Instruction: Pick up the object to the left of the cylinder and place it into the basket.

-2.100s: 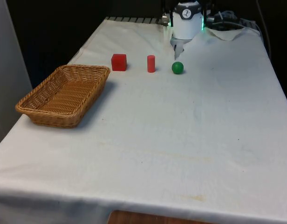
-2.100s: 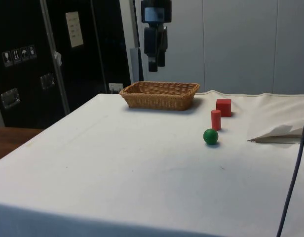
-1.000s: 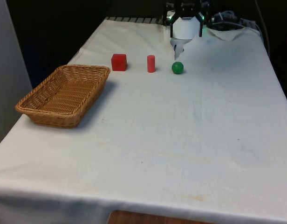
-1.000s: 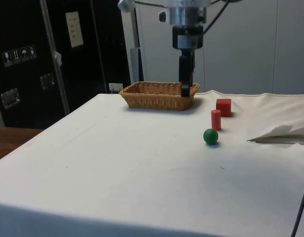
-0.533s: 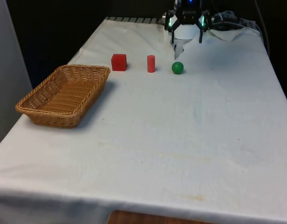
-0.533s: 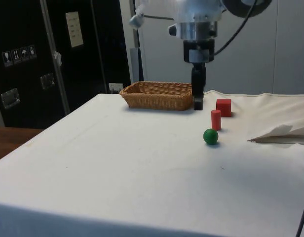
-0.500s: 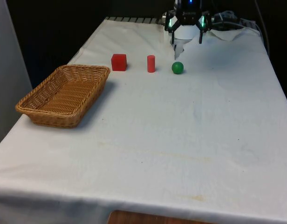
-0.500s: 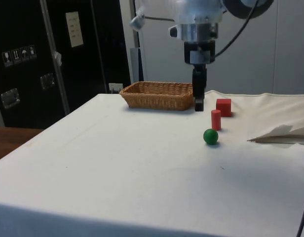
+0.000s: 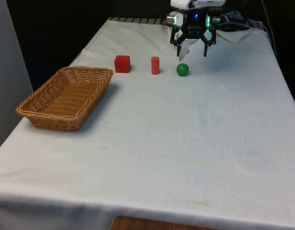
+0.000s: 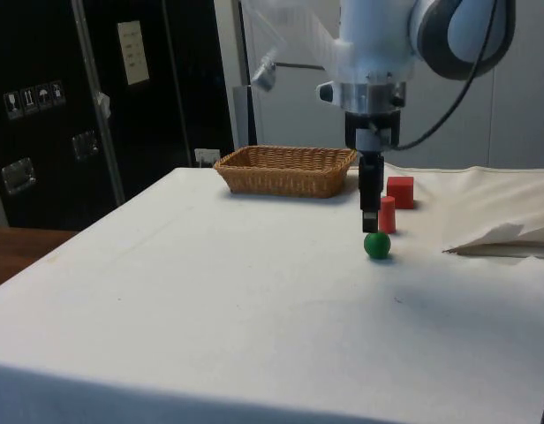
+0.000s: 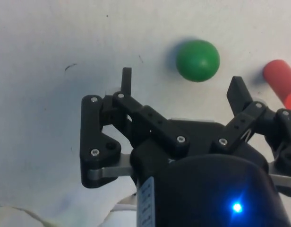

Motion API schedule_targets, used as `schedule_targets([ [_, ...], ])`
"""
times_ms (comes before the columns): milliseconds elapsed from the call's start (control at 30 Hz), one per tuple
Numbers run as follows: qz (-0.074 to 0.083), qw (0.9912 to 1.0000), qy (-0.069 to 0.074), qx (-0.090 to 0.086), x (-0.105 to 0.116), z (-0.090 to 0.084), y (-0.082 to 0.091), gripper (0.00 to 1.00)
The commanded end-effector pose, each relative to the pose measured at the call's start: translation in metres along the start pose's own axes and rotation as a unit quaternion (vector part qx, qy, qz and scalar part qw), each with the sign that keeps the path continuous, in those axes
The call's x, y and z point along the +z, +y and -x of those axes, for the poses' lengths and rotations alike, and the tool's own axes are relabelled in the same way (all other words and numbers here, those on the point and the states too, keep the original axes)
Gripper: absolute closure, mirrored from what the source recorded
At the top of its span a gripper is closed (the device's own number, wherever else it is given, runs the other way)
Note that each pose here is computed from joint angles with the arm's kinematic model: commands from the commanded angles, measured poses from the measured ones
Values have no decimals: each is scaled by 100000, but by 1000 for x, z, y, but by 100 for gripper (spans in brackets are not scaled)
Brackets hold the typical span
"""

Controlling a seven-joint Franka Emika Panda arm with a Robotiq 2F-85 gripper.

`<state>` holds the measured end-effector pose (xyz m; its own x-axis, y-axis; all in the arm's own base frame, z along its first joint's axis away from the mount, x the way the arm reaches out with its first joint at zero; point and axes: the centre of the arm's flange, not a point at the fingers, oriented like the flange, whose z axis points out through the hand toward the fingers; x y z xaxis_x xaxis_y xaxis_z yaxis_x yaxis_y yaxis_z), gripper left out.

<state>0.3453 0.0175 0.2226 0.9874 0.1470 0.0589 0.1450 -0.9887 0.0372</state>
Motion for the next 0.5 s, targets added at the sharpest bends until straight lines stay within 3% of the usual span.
schedule_targets([
  [0,427,99997,668,195,5,0,0,0],
  [67,90,100000,66,5,5,3,0,0],
  [100,576,99996,730,104,10,2,1,0],
  [333,1266,99985,1161,142,25,6,6,0],
  [367,859,99995,462,93,23,8,3,0],
  [400,1357,99982,1284,146,27,6,7,0],
  [467,1590,99976,1493,192,31,7,9,0],
])
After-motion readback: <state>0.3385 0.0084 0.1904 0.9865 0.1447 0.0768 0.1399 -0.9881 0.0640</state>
